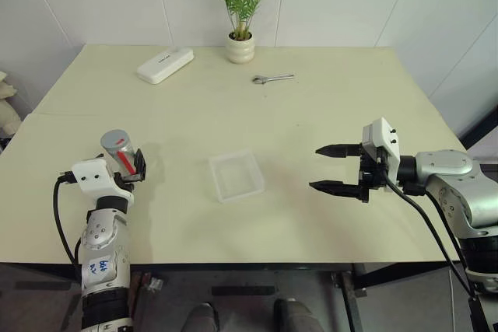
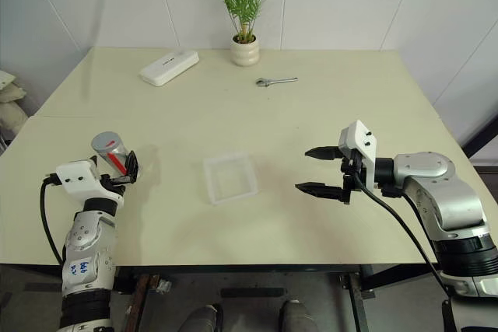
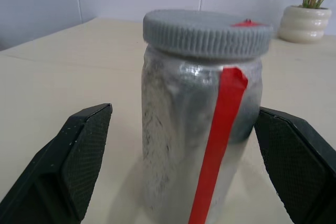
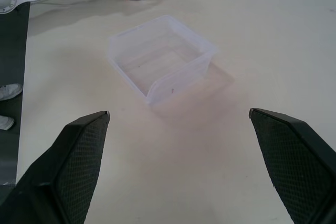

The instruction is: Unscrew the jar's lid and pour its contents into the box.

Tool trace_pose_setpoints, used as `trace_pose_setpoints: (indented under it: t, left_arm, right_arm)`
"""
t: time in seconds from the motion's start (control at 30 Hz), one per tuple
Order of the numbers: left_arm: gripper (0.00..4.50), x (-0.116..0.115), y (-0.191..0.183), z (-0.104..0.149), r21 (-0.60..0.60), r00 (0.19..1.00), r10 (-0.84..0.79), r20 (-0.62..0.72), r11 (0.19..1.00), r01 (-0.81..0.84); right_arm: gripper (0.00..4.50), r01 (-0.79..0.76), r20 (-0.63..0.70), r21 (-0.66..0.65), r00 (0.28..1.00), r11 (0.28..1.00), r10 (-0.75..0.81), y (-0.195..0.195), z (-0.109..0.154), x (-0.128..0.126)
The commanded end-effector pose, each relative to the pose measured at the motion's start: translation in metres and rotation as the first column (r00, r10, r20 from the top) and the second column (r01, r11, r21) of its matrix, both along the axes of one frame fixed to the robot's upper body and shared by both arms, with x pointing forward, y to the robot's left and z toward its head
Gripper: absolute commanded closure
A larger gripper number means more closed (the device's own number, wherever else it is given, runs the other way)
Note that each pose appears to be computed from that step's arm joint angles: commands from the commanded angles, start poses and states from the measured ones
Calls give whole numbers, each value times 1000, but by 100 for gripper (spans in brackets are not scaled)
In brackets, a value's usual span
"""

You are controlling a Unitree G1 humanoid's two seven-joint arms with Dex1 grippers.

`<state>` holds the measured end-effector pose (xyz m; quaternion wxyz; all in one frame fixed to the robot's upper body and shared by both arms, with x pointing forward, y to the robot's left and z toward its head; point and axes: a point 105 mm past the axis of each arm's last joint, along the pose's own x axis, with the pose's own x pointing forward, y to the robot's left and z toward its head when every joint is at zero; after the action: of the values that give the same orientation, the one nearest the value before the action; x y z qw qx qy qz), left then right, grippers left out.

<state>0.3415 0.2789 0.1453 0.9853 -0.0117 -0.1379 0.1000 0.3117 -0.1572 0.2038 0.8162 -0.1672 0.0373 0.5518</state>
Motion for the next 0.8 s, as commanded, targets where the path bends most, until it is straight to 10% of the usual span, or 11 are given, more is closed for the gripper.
trace_pose_setpoints:
  t: [0.03,0.33,0.57,0.8]
  left_arm:
    - [2,1,-3,15,40,998,-11,55,999,9]
    - [2,0,-2,16,40,998,-5,61,999,2]
    - [178,1,-6,16,36,997,-23,73,999,21]
    - [253,0,-7,17,36,996,-52,71,998,50]
  right_arm:
    - [0,-8,51,9,999,1000,7,2,9,-3]
    - [0,3,50,5,999,1000,-4,0,8,-3]
    - [0,5,52,3,999,1000,-6,1,8,-1]
    - [0,11,60,2,998,1000,-11,0,9,-2]
